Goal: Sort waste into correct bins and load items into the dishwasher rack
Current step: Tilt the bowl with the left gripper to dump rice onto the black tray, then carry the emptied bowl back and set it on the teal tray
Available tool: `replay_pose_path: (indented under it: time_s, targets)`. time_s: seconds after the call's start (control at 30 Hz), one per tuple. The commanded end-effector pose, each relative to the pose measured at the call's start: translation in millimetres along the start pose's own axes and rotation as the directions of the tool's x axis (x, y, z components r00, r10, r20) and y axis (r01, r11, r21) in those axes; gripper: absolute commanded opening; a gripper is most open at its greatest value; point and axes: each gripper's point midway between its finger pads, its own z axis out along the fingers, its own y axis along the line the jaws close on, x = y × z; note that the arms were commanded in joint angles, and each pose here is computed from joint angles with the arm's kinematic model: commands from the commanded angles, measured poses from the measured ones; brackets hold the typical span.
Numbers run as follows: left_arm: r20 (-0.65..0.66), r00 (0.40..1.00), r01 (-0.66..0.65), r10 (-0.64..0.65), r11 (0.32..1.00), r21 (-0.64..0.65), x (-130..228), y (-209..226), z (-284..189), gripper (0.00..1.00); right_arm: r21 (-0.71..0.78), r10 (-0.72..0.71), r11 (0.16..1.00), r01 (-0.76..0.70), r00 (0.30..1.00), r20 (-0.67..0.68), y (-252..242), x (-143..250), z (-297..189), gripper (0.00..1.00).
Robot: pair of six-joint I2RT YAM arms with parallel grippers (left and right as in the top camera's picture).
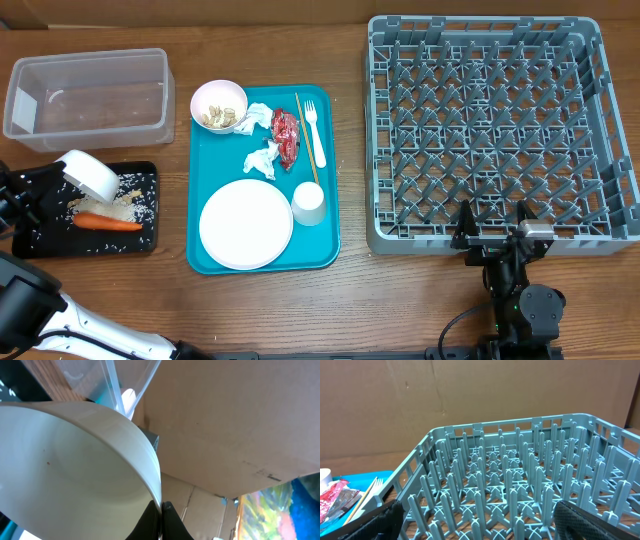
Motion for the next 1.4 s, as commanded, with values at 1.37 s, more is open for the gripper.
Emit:
replay_pose_path:
  time_s: [1.37]
  targets:
    - [-0.304, 0.762, -0.560, 0.571, 0.346, -0.753, 156.6, -39.6, 154.3, 0.04, 0.007, 0.004, 1.000, -0.004, 1.000, 0.006, -1.0, 1.2, 0.2, 1.00]
